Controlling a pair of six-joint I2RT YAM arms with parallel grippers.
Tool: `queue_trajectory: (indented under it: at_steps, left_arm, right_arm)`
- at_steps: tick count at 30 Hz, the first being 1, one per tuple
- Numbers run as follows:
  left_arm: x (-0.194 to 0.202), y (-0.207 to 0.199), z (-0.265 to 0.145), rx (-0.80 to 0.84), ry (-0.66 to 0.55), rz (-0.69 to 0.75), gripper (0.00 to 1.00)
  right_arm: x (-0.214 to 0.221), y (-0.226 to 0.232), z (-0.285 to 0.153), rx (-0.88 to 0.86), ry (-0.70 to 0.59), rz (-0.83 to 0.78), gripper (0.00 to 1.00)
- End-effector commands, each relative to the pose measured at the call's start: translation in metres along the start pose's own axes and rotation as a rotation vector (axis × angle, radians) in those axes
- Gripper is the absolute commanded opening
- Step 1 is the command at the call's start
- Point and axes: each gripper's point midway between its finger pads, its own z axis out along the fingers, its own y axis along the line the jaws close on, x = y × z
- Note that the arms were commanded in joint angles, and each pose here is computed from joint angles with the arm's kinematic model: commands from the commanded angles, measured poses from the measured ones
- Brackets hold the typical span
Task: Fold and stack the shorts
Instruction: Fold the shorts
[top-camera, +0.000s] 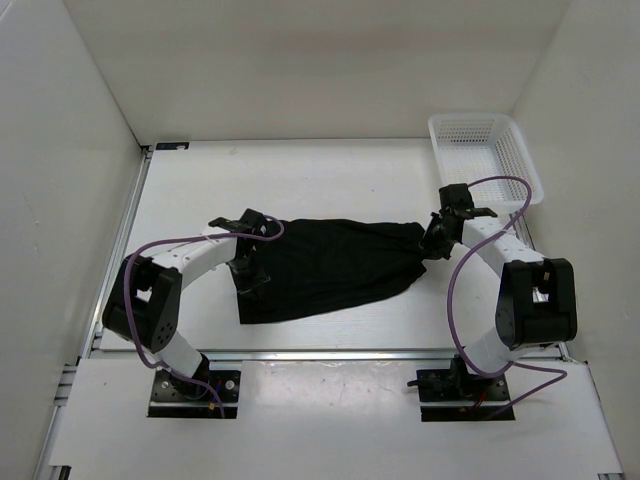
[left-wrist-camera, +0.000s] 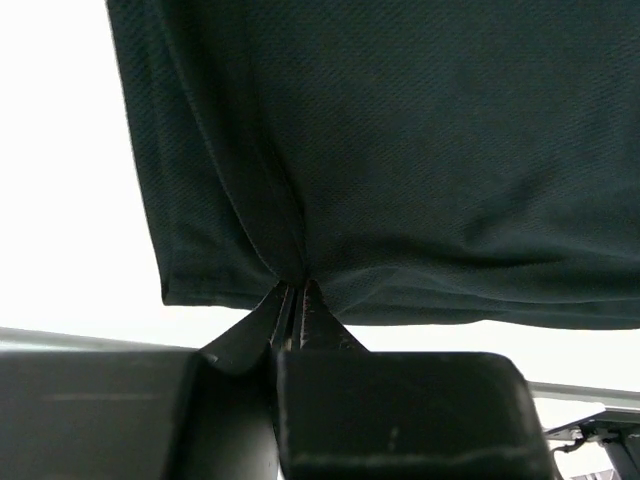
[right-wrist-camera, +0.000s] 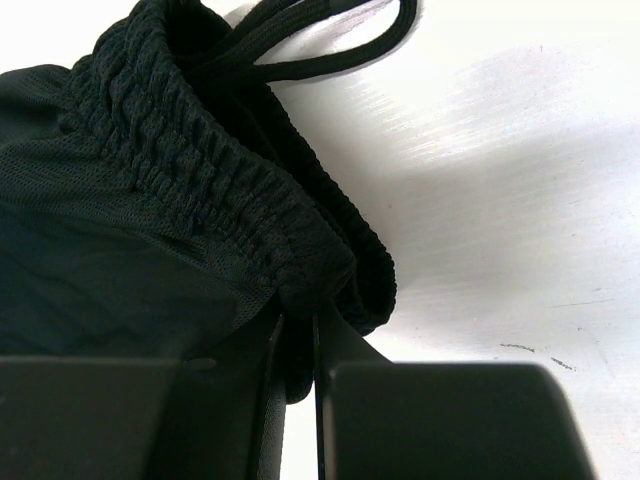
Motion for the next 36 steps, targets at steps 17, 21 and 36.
queue_trajectory:
  at_steps: [17, 21, 36]
  left_arm:
    - [-0.035, 0.031, -0.077, 0.04, -0.176, -0.105, 0.1]
    - [-0.014, 0.033, -0.054, 0.071, -0.104, -0.122, 0.1]
    - [-0.032, 0.011, -0.08, 0.105, -0.157, -0.048, 0.86]
  right_arm:
    - [0.006, 0.035, -0.054, -0.079, -0.11, -0.14, 0.0]
    - [0.044, 0.004, -0.033, 0.014, -0.041, -0.102, 0.0]
    - [0.023, -0.004, -0.033, 0.102, -0.085, -0.096, 0.94]
